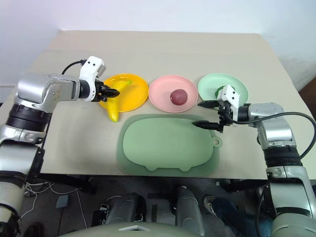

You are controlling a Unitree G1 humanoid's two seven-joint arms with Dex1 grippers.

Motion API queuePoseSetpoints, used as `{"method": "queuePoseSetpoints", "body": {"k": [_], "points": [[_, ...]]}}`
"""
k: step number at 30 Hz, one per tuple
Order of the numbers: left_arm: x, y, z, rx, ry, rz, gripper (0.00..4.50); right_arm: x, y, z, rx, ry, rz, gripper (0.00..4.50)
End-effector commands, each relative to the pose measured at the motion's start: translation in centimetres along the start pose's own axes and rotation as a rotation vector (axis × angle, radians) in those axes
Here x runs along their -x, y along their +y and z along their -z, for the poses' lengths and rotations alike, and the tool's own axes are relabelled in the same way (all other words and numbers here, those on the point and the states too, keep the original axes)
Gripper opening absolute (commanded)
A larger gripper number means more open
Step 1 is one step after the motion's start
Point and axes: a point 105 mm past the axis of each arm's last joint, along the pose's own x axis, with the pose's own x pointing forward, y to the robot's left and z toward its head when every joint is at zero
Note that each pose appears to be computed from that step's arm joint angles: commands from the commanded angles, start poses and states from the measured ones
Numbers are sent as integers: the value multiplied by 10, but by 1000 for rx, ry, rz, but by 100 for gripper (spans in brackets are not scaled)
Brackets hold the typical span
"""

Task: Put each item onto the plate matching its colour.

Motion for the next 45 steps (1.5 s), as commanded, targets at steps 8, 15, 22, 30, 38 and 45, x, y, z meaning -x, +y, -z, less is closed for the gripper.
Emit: {"method": "queuePoseSetpoints", "body": {"k": [8, 15, 22, 30, 38, 45], "points": [[-7, 39, -19, 143, -156, -138, 157, 3, -3, -11, 41, -14, 14, 450], [-24, 47, -12, 258, -179, -147, 157, 1, -2, -9, 39, -10, 15, 450], [-32, 37, -16, 389, -217, -56, 320, 2, -1, -8, 38, -3, 18, 450], [-19, 34, -44, 304, -296, -19, 446, 1, -1, -9, 29, -12, 20, 450], [13, 31, -70, 161, -439, 53, 446, 0, -3, -10, 27, -18, 20, 450], [67, -32, -48, -83, -470, 496, 446, -2, -11, -18, 12, -56, 46, 450]]}}
